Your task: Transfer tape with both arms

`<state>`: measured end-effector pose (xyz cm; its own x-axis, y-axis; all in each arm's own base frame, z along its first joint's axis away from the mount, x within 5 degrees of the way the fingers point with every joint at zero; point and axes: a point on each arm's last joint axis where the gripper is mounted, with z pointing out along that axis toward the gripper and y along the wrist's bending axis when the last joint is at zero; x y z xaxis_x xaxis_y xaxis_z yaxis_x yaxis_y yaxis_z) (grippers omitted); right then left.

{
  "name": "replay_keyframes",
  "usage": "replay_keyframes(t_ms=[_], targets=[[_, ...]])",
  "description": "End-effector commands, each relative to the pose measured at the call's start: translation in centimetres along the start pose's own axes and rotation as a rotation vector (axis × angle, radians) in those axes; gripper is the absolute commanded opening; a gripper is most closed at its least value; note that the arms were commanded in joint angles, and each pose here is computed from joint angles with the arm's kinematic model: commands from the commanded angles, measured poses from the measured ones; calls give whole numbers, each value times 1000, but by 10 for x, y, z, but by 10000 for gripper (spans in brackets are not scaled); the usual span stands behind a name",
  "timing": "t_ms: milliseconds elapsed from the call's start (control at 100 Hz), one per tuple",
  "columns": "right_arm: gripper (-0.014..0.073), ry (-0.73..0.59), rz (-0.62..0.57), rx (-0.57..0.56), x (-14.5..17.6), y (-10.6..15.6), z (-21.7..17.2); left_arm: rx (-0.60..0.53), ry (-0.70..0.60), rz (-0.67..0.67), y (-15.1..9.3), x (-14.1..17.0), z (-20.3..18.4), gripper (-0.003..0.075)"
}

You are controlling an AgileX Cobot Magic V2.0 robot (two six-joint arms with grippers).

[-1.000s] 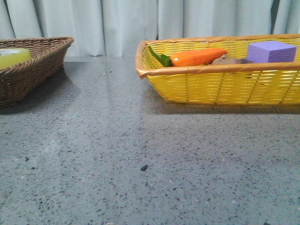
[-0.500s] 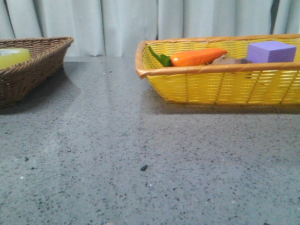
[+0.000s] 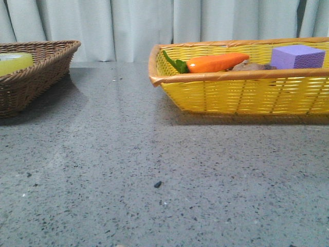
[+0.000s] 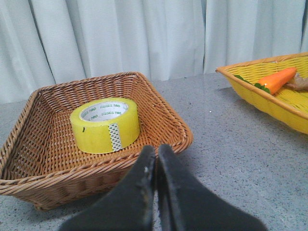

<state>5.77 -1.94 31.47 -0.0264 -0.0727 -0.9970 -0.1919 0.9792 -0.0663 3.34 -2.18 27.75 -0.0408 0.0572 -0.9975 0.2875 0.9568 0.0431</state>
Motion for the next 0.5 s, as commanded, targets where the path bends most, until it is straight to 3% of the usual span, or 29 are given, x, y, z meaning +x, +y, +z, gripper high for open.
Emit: replay_keyframes(t_ms=[0, 240, 490], targets=[[-66, -62, -37, 2, -11, -1, -1, -24, -78, -21, 2, -14, -2, -20], [-66, -62, -37, 2, -11, -1, -1, -26, -71, -24, 3, -11, 0, -20], [-66, -62, -37, 2, -11, -1, -1, -60, 20, 10, 7, 24, 12, -20]])
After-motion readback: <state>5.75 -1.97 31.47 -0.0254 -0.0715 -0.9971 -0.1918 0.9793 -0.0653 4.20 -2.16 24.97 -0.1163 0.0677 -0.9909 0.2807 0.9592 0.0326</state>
